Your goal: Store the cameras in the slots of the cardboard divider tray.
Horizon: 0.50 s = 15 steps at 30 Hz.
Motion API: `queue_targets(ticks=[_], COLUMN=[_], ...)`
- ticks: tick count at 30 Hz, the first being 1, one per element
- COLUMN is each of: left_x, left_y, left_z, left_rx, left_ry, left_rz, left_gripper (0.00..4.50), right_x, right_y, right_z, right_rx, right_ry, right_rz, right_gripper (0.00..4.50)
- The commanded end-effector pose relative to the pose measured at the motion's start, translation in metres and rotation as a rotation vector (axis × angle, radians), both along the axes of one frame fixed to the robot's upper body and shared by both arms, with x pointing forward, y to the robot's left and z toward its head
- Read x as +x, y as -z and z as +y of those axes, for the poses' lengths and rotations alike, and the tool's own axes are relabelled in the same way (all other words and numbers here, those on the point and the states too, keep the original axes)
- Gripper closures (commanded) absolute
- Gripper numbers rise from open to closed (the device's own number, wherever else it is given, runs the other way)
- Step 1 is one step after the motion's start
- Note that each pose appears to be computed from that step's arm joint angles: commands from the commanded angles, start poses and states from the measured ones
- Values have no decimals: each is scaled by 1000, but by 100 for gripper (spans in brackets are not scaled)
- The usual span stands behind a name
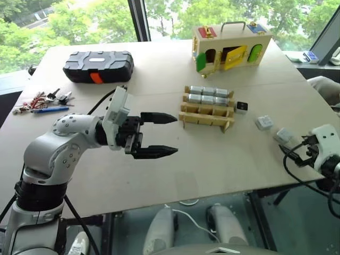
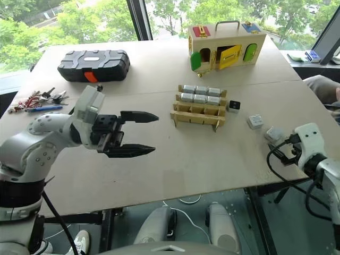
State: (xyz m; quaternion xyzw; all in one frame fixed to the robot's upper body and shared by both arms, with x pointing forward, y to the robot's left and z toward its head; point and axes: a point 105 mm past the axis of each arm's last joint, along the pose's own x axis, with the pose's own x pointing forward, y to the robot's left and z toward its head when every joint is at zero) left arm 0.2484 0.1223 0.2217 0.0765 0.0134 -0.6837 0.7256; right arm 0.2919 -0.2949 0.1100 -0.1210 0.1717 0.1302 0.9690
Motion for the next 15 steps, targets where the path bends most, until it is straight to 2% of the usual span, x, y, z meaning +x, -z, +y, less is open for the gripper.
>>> queue_targets(ticks=[1, 5, 11, 12, 13, 15], left_x=[-1, 1, 2, 2, 2, 2], left_y=[-9, -10, -10, -10, -10, -9], left_z=[-2, 0, 2, 2, 2, 3], left_rx=[1, 3, 5, 6, 7, 7], left_ry=[23, 13, -9, -10, -12, -12], left_rz=[-58, -68, -91, -93, -94, -92], left_gripper=[3, 3, 3, 0, 0, 0], right_x=[12, 26, 33, 33, 33, 32], right_y=[-5, 1, 9, 10, 11, 12], right_z=[-1, -8, -15, -15, -14, -12], right_rx=[-21, 17, 43, 46, 50, 52], right_ry=[-36, -56, -62, -68, -75, -88], right_rz=[-18, 21, 49, 55, 61, 67], right_gripper=[0, 0, 0, 53, 83, 174])
